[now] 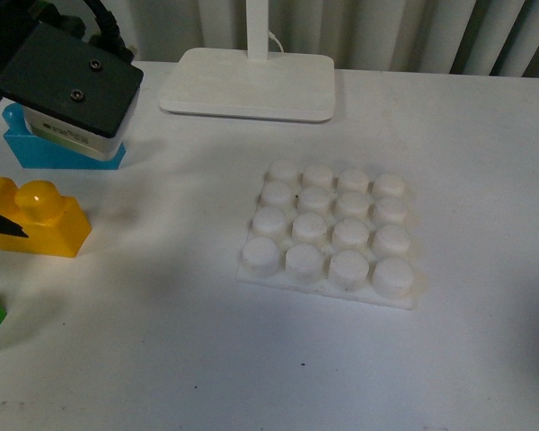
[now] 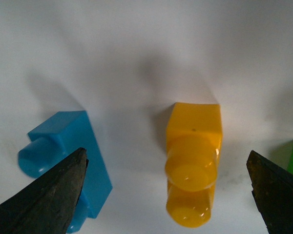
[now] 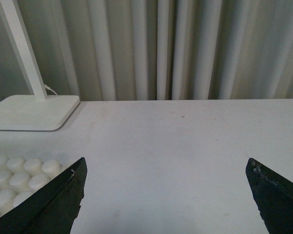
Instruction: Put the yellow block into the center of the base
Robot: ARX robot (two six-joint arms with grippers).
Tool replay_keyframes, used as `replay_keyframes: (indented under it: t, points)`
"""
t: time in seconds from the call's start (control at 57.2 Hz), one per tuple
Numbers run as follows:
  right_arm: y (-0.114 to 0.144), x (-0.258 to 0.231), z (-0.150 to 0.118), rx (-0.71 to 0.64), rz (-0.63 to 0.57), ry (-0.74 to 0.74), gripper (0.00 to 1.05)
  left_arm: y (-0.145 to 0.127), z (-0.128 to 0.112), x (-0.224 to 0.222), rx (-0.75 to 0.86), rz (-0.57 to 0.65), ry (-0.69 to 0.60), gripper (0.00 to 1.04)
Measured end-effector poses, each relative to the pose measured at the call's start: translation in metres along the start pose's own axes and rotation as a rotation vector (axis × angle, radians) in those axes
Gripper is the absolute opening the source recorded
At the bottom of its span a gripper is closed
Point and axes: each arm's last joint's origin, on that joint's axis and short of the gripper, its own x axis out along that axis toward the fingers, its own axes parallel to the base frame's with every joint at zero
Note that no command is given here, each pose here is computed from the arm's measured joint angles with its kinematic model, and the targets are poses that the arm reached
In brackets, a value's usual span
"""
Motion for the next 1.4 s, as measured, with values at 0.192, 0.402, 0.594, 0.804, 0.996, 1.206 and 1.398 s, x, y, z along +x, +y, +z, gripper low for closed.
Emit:
replay_keyframes:
  t: [0.192,0.402,0.594,0.804,0.996,1.206,1.398]
  points:
    - [0.000,0.000,0.000,0.000,0.000,0.000,0.96,-0.001,0.001,0.011,0.004,-0.072,0.004,0.98]
    - [0.000,0.000,0.000,0.000,0.000,0.000,0.96,0.007,-0.005,0.006,-0.013,-0.071,0.013,0.98]
    - [0.000,0.000,0.000,0.000,0.000,0.000,0.96,0.010,-0.013,0.005,-0.035,-0.085,0.018,0.98]
    - [0.000,0.000,0.000,0.000,0.000,0.000,0.96,0.010,-0.014,0.015,-0.038,-0.110,0.024,0.81]
    - [0.000,0.000,0.000,0.000,0.000,0.000,0.96,0.009,-0.015,0.017,-0.040,-0.124,0.026,0.47]
    - [0.000,0.000,0.000,0.000,0.000,0.000,0.96,0.010,-0.016,0.016,-0.051,-0.128,0.030,0.27]
    - [0.000,0.000,0.000,0.000,0.000,0.000,0.96,0.017,-0.003,0.008,-0.064,-0.113,-0.004,0.27]
